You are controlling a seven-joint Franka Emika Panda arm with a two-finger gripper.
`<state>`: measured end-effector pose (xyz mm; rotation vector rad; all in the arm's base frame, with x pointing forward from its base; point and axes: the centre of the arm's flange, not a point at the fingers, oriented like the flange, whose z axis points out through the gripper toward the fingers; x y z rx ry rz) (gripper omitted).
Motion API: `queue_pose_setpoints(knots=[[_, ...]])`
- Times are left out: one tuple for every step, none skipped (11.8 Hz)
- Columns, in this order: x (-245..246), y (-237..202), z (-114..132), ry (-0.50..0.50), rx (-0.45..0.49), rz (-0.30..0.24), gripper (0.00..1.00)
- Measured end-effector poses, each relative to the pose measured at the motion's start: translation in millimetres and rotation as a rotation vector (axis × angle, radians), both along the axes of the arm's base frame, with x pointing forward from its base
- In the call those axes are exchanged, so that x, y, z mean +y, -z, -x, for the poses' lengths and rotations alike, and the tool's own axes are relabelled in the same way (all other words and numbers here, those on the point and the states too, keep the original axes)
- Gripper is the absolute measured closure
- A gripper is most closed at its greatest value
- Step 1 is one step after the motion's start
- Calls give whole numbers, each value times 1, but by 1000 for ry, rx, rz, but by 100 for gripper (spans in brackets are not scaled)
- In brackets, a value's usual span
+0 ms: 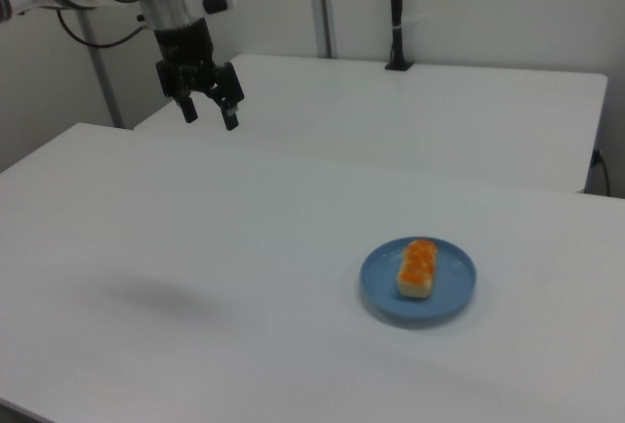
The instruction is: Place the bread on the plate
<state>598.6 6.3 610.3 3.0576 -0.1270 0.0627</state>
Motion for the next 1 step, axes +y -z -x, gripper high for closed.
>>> queue_pose_setpoints(knots=[[-3, 1, 1, -31, 9, 2, 0]])
